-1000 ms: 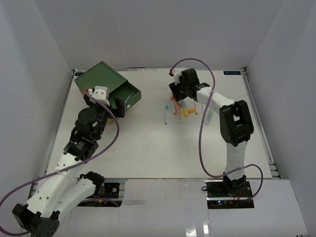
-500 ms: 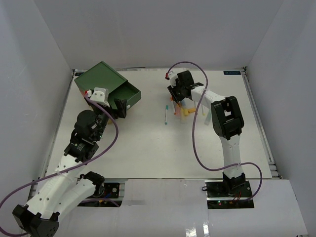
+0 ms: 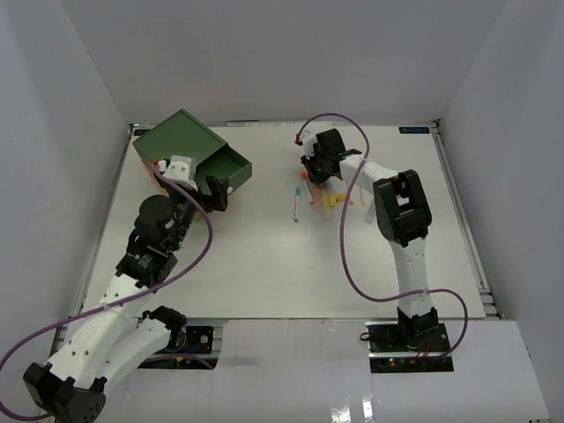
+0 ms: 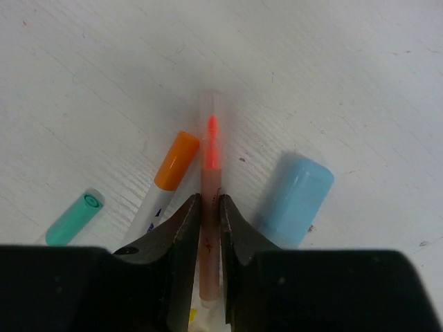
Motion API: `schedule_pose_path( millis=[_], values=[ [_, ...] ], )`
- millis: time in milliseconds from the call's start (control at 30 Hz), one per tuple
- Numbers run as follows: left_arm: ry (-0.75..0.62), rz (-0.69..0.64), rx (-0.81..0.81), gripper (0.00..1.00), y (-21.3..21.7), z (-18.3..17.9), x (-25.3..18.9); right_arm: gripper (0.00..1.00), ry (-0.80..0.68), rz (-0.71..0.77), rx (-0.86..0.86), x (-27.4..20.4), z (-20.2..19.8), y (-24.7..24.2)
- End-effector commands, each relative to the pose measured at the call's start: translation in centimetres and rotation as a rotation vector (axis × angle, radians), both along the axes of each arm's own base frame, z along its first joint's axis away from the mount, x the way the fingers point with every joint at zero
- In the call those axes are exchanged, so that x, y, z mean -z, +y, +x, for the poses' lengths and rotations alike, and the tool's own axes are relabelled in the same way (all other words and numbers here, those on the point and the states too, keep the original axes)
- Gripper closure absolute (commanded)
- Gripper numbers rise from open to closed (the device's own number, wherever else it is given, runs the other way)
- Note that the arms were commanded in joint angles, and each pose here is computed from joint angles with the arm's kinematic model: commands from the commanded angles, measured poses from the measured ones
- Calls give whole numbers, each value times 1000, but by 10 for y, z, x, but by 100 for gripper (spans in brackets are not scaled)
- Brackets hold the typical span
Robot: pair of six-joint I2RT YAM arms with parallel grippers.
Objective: Sort the stationery into containers
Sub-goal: Pick up the pen from the center of the board, then place the pen in the drawer.
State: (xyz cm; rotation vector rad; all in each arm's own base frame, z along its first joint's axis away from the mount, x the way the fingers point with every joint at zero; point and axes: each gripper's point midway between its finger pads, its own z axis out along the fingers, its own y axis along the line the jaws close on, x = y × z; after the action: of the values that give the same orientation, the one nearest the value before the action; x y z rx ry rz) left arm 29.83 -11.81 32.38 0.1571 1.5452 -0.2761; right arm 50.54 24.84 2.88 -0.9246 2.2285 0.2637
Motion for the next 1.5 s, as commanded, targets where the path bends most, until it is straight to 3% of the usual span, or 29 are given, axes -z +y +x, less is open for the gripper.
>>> schedule_pose_path(
  millis=[0,200,467,733,933,1267,1467],
  values=[
    [-23,-19,11,2,-2,-1,-9,79,-33,-3,13,-5,14,-2],
    [-4,-43,26,2,-6,1,-11,83,-100,24,16,-43,21,1],
    [149,-175,148,2,-44,9,-21,84,-207,198,15,-149,0,10],
    [314,-368,307,2,-100,18,-21,84,-259,550,18,-242,-93,7],
    [283,-418,364,2,-160,16,-42,84,-344,805,-26,-291,-161,2],
    [276,-469,345,7,-224,30,-34,83,-346,939,-17,-287,-210,-12],
    [304,-443,339,20,-244,35,-18,82,-332,969,-22,-285,-217,-12]
  ],
)
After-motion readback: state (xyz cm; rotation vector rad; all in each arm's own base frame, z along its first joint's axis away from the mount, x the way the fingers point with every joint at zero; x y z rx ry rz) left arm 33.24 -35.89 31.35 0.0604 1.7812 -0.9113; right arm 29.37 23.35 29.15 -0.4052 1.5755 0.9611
